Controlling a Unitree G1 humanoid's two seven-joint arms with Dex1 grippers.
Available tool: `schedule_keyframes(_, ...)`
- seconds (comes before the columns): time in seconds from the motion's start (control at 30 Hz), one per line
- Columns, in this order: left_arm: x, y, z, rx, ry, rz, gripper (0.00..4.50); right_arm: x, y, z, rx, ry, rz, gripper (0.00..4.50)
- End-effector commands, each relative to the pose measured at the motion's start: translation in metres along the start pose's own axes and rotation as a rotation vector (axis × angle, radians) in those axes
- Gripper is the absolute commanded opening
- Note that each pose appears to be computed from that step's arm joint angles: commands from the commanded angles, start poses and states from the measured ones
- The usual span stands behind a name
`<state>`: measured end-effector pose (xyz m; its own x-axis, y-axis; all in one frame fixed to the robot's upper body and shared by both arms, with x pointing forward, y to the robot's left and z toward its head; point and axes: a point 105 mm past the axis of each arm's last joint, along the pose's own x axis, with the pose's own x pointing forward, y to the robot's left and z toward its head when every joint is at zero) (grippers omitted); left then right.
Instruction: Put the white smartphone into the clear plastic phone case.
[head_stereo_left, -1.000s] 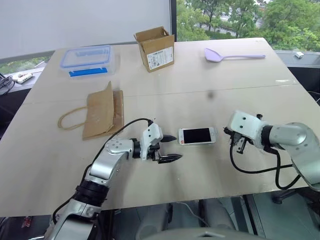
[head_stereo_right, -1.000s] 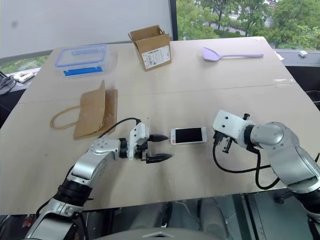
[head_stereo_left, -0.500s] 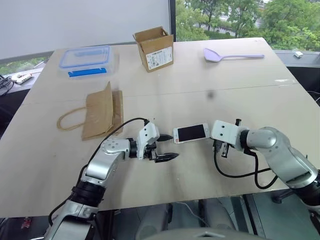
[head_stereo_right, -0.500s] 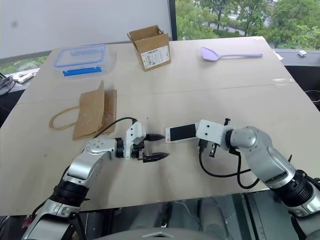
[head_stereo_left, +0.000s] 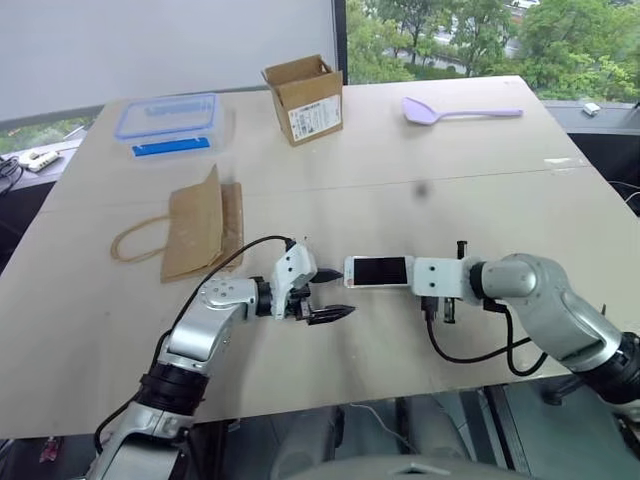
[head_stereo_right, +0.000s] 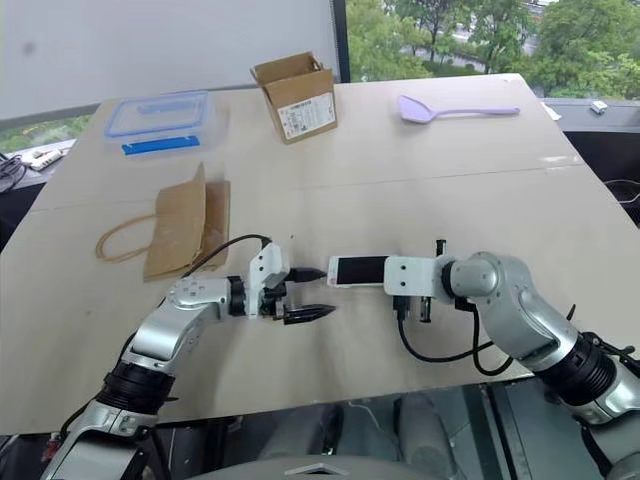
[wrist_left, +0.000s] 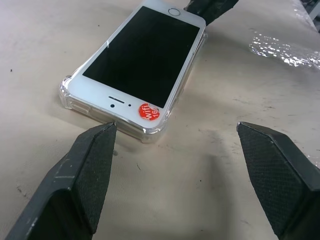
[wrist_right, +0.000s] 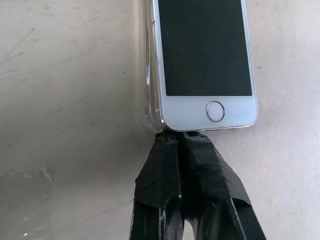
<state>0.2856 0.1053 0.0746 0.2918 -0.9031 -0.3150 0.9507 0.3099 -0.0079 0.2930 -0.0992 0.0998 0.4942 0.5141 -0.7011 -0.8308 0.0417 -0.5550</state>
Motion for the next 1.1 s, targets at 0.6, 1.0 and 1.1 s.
schedule_keyframes(0.6, -0.003, 0.017, 0.046, 0.013, -0.148, -0.040, 1.74, -0.058, -0.030, -0.017, 0.324, -0.212, -0.299, 0.00)
schedule_keyframes(1.0, 0.039, 0.023, 0.016, 0.053, 0.008, 0.004, 0.01, -0.032, -0.014, 0.019, 0.545, -0.418, -0.219, 0.00)
schedule_keyframes(1.1, 0.039, 0.020, 0.013, 0.048, 0.008, 0.011, 0.01, -0.020, 0.001, 0.016, 0.534, -0.362, -0.125, 0.00)
